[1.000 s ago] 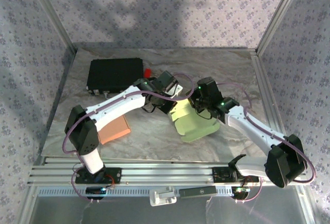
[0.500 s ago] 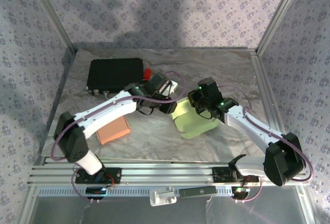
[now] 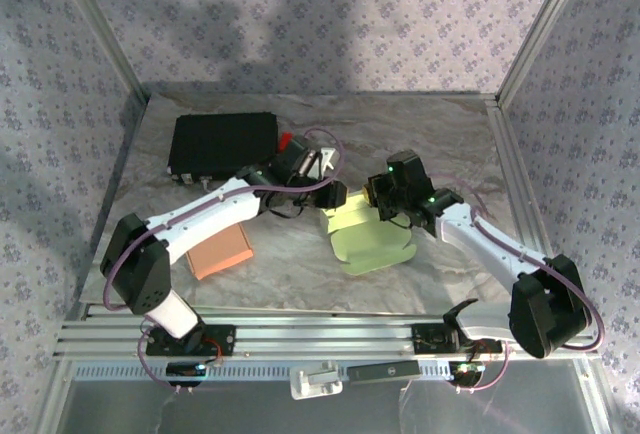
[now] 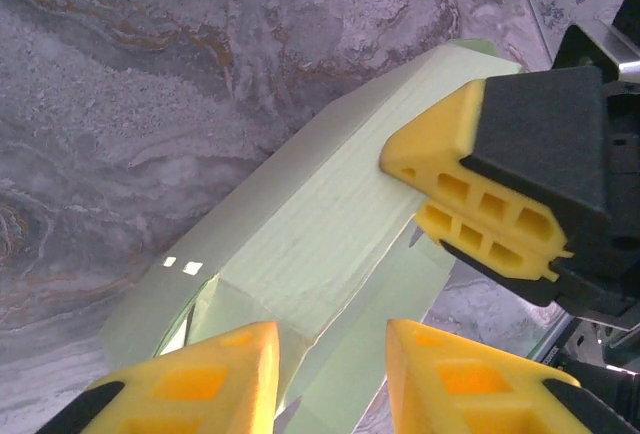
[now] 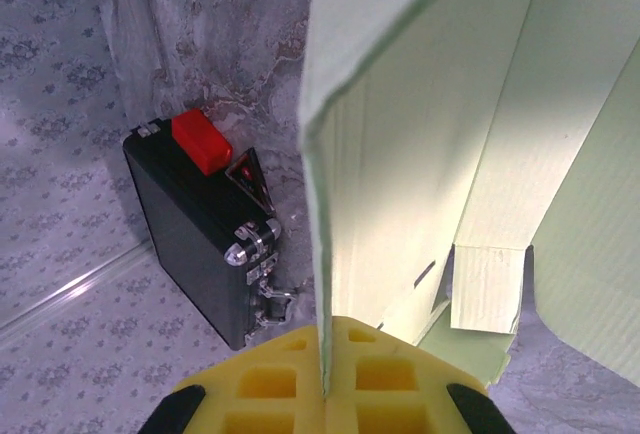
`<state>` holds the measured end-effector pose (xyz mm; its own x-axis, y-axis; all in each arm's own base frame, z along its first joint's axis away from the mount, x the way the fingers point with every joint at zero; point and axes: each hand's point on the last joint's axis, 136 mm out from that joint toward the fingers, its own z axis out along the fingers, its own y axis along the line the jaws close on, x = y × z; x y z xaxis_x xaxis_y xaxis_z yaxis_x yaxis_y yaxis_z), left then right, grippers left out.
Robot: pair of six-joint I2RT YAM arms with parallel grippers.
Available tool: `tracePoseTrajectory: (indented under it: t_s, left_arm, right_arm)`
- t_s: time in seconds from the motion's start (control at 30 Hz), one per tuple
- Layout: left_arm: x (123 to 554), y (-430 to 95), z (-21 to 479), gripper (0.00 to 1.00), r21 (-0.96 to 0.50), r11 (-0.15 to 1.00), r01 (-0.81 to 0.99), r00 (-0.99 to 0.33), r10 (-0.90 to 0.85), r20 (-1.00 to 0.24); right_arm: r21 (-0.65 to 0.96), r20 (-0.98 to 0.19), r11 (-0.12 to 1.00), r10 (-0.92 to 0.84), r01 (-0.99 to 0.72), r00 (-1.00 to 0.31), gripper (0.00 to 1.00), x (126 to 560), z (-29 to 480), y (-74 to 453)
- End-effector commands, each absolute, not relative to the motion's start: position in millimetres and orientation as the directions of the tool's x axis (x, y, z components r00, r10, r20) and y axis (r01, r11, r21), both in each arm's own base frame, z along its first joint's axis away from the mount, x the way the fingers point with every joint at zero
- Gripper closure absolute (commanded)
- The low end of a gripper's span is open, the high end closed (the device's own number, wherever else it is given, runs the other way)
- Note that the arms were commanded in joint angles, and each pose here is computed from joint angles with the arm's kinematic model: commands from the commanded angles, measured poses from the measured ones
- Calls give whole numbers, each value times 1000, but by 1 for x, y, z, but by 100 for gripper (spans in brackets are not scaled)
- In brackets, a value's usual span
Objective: Fold the paper box
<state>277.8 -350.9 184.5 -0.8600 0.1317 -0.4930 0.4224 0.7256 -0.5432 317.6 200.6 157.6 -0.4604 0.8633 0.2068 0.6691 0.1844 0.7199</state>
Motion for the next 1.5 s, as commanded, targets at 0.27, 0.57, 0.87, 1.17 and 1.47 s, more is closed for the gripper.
tracePoseTrajectory:
  t_s: [0.27,0.57,0.87,1.17,1.47]
  left_arm:
    - [272,-356,191,61,-617,686,385,-879,70,-472]
    - [268,-367,195,59,-650,661,376,-888,55,-457]
    - [265,-363,189,57,-652,676,343,-898,32,-439]
    - [267,-379,189,57,-676,654,339,-907,36,-420]
    - [269,-357,212,54,-643,679,354,-870,-13,-492]
  right_arm:
    - [693,254,141,870,707,-423,100,322,151,198]
    - [694,260,129,872,708,-415,100,324,153,195]
    - [701,267,120,870,703,-415,100,328,155,195]
    - [699,273,116,869,706,-413,100,326,153,194]
    - [700,274,114,869,705,-412,100,325,152,191]
